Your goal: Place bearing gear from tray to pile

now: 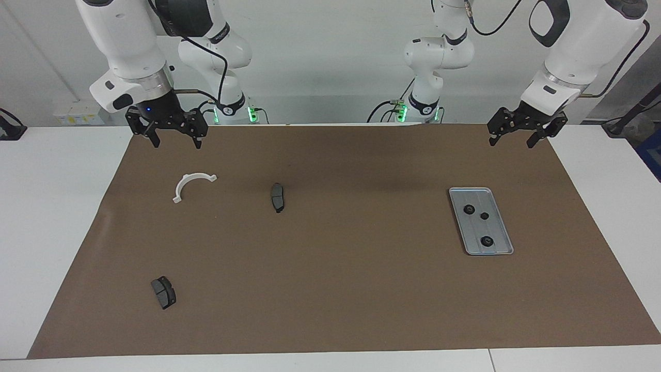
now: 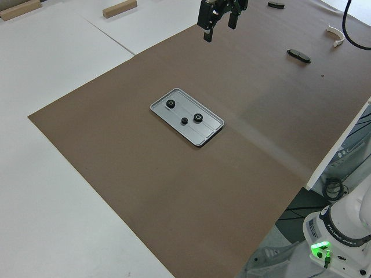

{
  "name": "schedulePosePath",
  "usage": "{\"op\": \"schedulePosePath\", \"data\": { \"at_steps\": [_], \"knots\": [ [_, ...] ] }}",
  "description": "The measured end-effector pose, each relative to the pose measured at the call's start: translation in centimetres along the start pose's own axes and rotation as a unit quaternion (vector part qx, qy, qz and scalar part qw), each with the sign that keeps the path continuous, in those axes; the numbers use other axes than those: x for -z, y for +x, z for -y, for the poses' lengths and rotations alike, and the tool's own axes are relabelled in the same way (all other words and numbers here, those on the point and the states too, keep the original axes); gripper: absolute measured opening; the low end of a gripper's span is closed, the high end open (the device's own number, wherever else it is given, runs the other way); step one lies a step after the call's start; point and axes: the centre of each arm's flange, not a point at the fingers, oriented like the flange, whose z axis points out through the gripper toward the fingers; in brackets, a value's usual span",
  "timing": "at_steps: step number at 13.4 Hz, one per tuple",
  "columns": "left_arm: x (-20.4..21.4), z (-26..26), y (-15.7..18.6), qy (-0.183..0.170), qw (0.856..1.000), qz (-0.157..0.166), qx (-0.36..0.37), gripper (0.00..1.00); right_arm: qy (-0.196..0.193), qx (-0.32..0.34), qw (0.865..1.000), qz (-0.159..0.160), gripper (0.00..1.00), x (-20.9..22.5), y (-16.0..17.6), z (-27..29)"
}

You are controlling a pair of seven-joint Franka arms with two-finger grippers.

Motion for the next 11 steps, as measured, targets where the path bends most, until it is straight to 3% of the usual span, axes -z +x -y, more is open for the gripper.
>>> {"op": "schedulePosePath", "data": {
  "at_steps": [11],
  "knots": [
    [-1.5, 0.1, 0.4, 0.000, 1.000, -0.004, 0.001, 1.00, 0.000, -0.007, 1.000, 0.000, 1.00, 0.0, 0.0, 0.0]
  ]
}}
